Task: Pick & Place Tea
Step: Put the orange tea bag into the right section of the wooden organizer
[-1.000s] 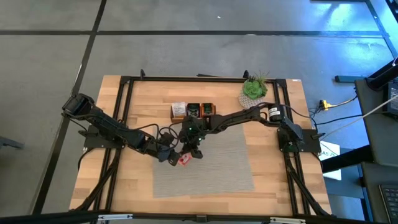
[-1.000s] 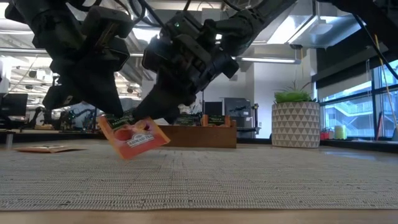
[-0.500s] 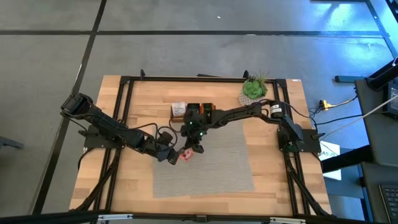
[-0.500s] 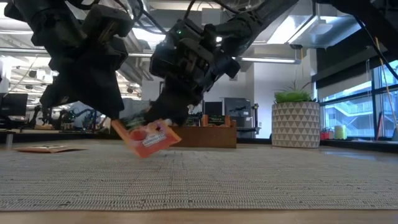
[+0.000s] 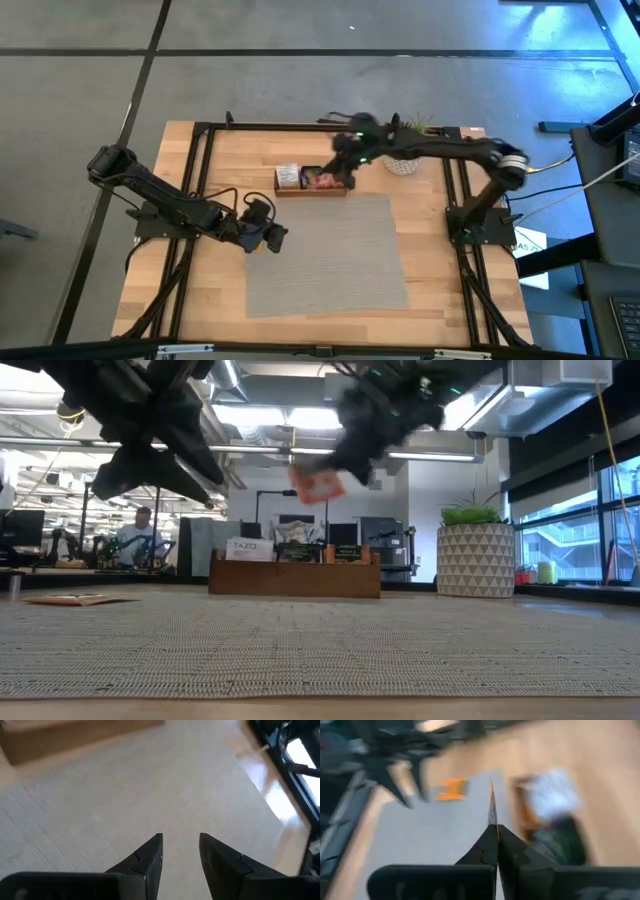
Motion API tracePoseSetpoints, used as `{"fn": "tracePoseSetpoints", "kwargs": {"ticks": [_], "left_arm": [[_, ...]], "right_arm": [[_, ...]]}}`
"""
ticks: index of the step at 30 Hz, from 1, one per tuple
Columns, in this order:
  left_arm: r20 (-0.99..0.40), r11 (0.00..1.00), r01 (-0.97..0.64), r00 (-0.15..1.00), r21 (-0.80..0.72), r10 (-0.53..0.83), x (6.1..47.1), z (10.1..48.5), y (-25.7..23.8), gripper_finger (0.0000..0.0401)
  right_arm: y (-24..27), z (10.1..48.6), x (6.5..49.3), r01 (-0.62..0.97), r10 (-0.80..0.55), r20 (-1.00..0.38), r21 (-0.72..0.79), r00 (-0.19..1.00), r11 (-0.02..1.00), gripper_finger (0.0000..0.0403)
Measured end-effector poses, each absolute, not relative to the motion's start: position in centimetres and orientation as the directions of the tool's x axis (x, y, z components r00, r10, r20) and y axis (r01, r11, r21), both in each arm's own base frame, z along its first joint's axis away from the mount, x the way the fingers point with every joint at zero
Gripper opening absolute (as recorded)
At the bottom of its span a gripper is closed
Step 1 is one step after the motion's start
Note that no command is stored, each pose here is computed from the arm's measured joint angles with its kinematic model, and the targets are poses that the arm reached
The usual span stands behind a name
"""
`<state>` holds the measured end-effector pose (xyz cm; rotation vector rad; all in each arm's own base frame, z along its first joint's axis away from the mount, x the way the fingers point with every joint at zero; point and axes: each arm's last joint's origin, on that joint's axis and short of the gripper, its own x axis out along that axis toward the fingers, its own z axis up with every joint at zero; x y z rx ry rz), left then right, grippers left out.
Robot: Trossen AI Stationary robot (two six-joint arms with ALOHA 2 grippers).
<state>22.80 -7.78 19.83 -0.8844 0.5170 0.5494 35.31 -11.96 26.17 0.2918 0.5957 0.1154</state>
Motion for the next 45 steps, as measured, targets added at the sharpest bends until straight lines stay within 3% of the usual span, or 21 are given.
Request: {"fn": "tracePoseSetpoints", "kwargs": {"ticks": [5, 7, 11, 15, 27, 37, 45], "left_arm": [[-0.599, 0.529, -0.653, 0.742, -0.542, 0.302, 22.9, 20.0, -7.3, 0.0125], [-0.600, 0.529, -0.656, 0.739, -0.538, 0.307, 22.9, 20.0, -7.0, 0.0125], [-0.616, 0.535, -0.656, 0.734, -0.533, 0.286, 23.1, 19.9, -6.5, 0.0123], [-0.629, 0.531, -0.655, 0.731, -0.538, 0.265, 23.2, 19.9, -6.2, 0.0125], [-0.630, 0.539, -0.655, 0.729, -0.529, 0.267, 23.3, 19.9, -6.0, 0.0125], [-0.635, 0.540, -0.651, 0.730, -0.533, 0.252, 23.3, 19.9, -6.1, 0.0125], [-0.640, 0.541, -0.648, 0.730, -0.536, 0.240, 23.3, 19.9, -6.1, 0.0125]], "right_arm": [[-12.2, 24.9, 31.1, 0.136, -0.068, -0.373, 0.161, 0.925, 0.978, 0.0003], [-12.0, 23.4, 30.3, 0.169, -0.113, -0.332, 0.143, 0.937, 0.975, 0.0003], [-11.6, 21.1, 29.1, 0.176, -0.121, -0.294, 0.169, 0.948, 0.970, 0.0003], [-11.1, 18.6, 28.0, 0.182, -0.112, -0.359, 0.168, 0.926, 0.969, 0.0003], [-10.7, 16.4, 28.2, 0.208, -0.146, -0.366, 0.137, 0.919, 0.969, 0.0003], [-10.1, 15.0, 29.0, 0.208, -0.194, -0.388, -0.005, 0.901, 0.978, 0.0004], [-10.0, 13.7, 29.3, 0.196, -0.178, -0.426, -0.003, 0.887, 0.981, 0.0025]]}}
